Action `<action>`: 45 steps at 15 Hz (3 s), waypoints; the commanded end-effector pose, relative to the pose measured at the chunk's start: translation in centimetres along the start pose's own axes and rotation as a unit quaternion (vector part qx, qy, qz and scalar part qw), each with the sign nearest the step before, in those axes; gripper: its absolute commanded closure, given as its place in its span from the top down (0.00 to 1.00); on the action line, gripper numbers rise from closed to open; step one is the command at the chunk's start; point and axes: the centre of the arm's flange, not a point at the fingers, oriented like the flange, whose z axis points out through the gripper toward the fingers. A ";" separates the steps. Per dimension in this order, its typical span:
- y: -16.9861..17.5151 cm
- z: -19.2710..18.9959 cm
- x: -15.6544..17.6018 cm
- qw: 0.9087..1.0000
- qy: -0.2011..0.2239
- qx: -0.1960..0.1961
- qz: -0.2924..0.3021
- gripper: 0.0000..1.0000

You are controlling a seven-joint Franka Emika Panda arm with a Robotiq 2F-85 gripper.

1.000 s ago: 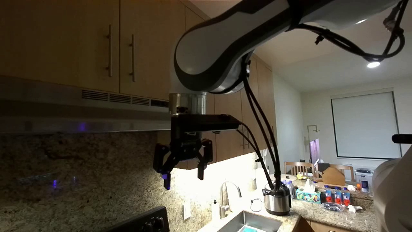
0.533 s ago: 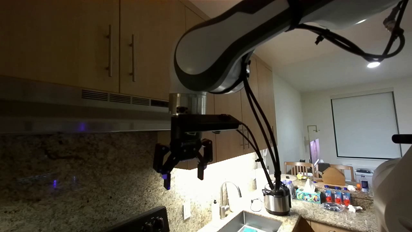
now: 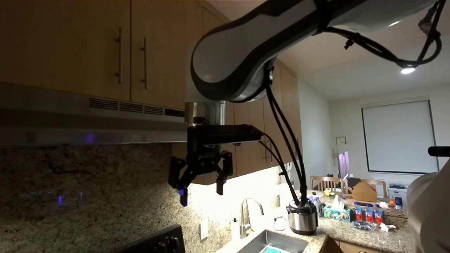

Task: Turn on the light of the oven filter

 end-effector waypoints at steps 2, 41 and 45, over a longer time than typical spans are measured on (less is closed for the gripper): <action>-5.1 -4.1 5.1 0.999 0.022 -0.022 -0.019 1.00; -2.8 -17.7 13.6 0.984 0.162 -0.036 0.063 1.00; 0.9 -16.9 14.7 0.976 0.188 -0.048 0.096 1.00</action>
